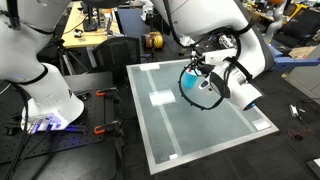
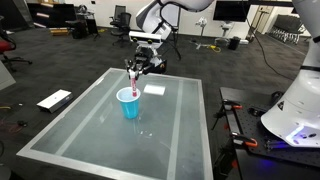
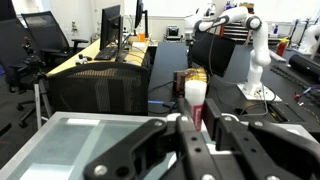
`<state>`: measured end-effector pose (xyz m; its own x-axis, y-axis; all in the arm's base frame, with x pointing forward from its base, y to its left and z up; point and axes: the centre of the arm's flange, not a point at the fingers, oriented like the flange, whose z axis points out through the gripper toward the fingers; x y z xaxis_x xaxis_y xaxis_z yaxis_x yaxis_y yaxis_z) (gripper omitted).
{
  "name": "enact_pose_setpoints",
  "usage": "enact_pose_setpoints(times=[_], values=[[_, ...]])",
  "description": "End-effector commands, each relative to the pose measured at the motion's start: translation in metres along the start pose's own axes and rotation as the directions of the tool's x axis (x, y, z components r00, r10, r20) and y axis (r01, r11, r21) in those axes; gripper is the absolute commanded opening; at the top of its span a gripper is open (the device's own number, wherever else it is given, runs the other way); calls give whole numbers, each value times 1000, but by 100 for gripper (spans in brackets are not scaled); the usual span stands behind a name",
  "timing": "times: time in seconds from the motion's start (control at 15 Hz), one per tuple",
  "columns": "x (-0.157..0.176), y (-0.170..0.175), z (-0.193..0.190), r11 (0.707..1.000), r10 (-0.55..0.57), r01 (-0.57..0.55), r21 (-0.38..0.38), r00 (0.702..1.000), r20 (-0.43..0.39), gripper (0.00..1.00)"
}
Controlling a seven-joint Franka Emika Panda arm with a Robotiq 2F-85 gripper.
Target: Pick up the marker from the table and put it in the cup
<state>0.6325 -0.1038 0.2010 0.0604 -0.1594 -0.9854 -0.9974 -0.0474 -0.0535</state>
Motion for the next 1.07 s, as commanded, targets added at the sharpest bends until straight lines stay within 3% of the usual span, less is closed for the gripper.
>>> enact_pose_setpoints(times=[0.0,0.67,0.73,0.8,0.87,1.0], values=[[3,-12,0,999,-18,19,26,1000,-11,5],[30,-23,2,999,25,-24,46,999,-27,5],[31,-24,3,999,24,-23,45,999,-23,18],[31,-24,4,999,23,-22,44,1000,-21,45],[32,-26,5,999,19,-18,43,1000,-23,46],[31,-27,6,999,15,-14,42,1000,-24,59]])
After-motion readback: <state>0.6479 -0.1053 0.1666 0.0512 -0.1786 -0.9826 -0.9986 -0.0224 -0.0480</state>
